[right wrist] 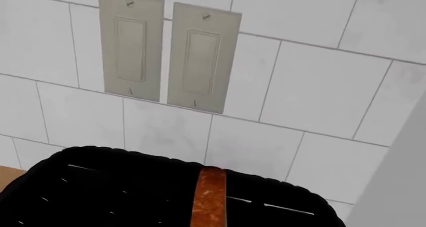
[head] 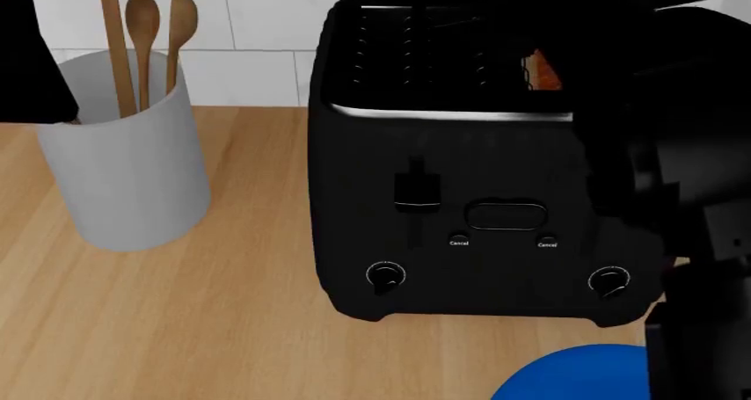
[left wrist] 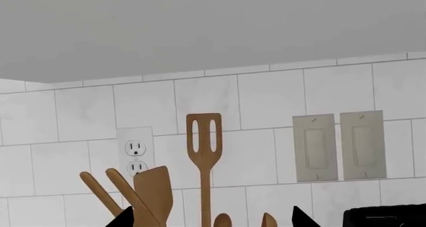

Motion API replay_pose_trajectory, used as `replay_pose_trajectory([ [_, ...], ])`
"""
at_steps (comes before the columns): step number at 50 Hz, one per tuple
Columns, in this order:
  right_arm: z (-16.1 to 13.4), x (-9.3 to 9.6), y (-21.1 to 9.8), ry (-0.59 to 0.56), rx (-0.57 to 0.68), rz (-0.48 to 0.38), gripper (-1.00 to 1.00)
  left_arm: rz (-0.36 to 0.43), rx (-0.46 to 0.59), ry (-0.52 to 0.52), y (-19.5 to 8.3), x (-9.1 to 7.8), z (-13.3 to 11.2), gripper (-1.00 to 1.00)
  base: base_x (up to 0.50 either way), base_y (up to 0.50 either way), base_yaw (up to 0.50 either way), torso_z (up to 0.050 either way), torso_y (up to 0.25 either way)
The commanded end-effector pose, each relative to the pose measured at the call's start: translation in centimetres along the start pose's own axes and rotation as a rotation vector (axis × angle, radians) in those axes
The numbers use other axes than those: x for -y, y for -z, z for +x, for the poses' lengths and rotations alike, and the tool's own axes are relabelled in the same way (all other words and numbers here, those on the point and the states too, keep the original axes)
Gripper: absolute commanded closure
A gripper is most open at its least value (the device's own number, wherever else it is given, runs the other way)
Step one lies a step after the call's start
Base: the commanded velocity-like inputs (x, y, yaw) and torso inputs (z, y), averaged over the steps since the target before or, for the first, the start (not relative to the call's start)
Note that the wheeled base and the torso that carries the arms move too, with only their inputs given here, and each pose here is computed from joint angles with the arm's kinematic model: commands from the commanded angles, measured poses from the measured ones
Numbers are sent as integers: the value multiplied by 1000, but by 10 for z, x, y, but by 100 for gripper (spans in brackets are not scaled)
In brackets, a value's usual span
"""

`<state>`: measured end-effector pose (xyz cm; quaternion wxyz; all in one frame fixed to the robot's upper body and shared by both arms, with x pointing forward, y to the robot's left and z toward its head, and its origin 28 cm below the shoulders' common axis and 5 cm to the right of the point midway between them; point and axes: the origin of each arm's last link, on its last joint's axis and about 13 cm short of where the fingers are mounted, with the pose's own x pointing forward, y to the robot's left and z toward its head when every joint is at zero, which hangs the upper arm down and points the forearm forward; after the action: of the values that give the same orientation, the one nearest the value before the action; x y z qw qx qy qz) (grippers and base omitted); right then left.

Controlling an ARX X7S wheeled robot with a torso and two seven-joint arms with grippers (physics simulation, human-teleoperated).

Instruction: Place the toasted item on a plate.

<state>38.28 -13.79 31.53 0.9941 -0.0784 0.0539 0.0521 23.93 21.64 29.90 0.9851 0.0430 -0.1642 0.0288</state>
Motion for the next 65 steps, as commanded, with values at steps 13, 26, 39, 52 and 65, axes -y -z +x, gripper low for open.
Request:
replay_pose_trajectory([
  [13,-29,-8,-55,-66,107,-31,100,-6,3,1,-1,0,0,-100,-3,0,0,0,3],
  [26,-62,-12,-100,-80,228,-56,100,-8,7,6,-3,0,-2,-100,-2,0,0,1,4],
  [39,-78,-12,-117,-76,287,-58,100,-7,11,5,-4,0,-3,-100,-1,0,0,1,3],
  [52,-99,-14,-111,-126,307,-7,100,-9,13,6,-5,0,-3,-100,-2,0,1,2,6],
  [65,-140,-25,-97,-183,355,-14,100,-10,16,17,-6,3,-5,-100,-2,1,0,2,6],
])
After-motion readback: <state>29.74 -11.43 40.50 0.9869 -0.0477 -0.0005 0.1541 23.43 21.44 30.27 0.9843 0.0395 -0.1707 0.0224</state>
